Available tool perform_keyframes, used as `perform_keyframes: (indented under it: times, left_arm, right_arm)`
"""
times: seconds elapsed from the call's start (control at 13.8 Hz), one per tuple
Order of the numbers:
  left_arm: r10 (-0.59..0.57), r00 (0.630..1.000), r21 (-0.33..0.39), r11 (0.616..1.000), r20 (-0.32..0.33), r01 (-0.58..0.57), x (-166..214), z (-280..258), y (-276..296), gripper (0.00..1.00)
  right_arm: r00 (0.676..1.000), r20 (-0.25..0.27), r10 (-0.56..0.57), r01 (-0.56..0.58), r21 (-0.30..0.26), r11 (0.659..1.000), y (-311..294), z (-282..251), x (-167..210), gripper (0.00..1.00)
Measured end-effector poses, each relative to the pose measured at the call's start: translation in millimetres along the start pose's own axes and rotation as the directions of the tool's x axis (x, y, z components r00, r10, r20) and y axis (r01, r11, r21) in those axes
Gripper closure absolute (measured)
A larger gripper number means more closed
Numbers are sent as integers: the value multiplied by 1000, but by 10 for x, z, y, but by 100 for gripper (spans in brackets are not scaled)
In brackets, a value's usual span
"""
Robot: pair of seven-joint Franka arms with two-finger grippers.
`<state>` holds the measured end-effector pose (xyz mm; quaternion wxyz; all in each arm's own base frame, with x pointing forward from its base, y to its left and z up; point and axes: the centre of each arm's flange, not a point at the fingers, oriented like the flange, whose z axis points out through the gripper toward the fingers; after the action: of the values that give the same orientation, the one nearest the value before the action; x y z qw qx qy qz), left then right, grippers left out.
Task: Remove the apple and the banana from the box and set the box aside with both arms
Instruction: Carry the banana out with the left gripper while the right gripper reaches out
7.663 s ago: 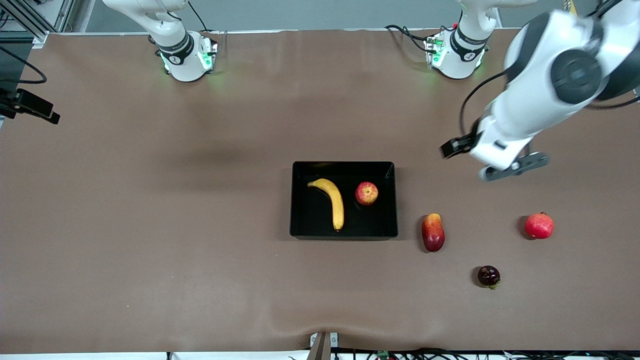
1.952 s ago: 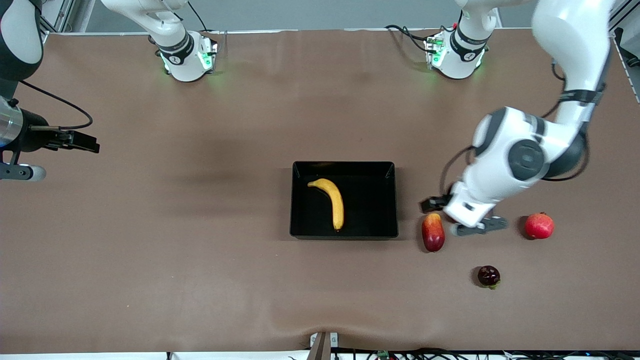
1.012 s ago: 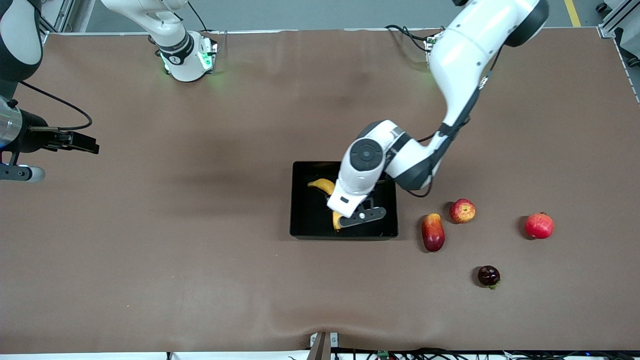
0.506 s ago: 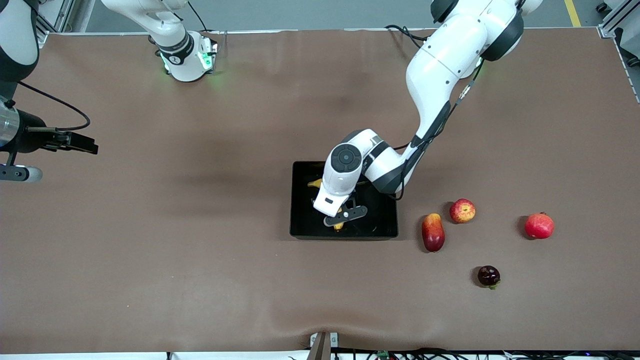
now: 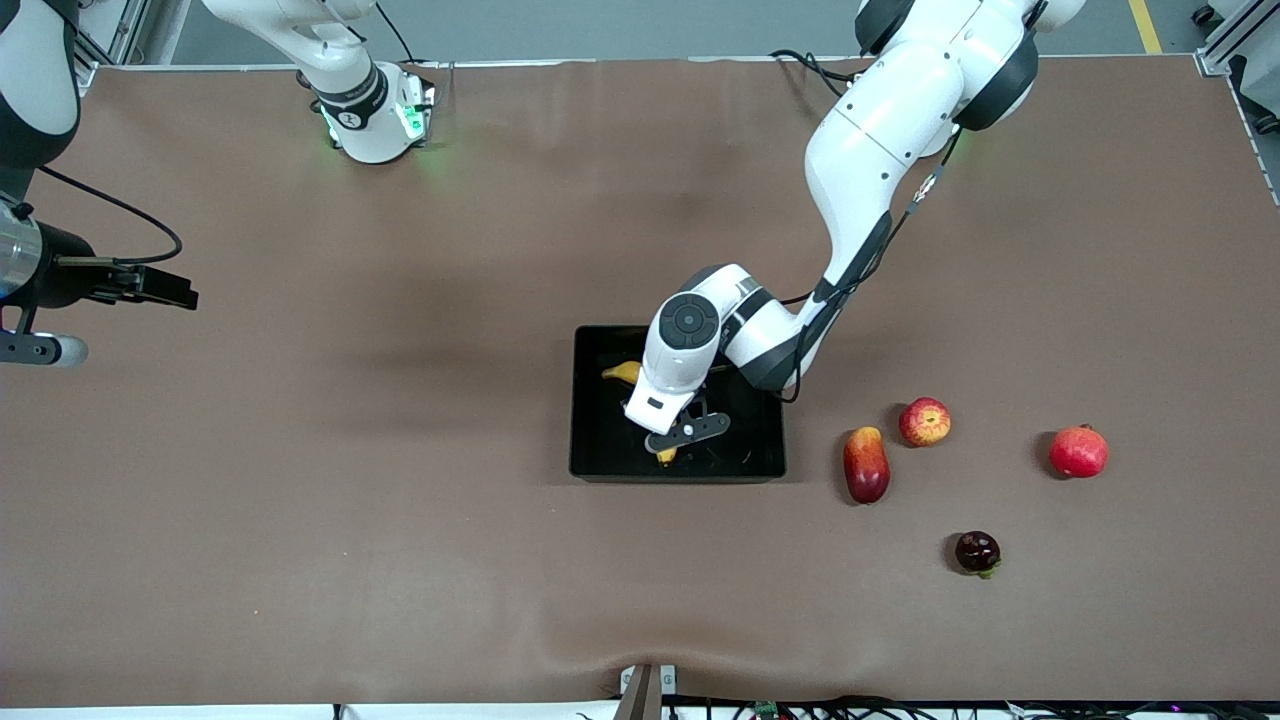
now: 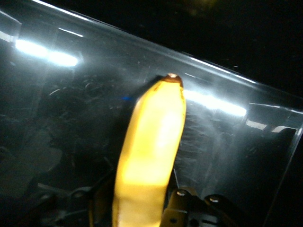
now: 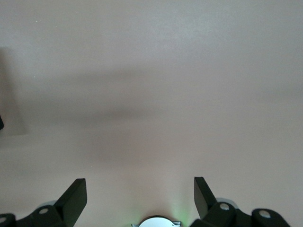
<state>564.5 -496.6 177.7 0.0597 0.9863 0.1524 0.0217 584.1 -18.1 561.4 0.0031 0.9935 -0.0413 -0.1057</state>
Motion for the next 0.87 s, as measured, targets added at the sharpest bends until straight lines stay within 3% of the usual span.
perform_keyframes:
  times: [0.07, 0.58, 0.87]
  left_arm:
    - [0, 1000, -2, 1000, -2, 0, 5, -23, 17, 62]
    - [-1, 999, 18, 1000, -41, 2, 137, -894, 140, 62]
    - [-1, 997, 31, 1000, -80, 3, 370, -1503, 29, 62]
  right_arm:
    - [1000, 2, 0, 0, 0, 1000, -1, 13, 8, 0]
    - [1000, 6, 0, 0, 3, 1000, -7, 32, 20, 0]
    - [1000, 8, -21, 21, 43, 999, -145, 42, 24, 0]
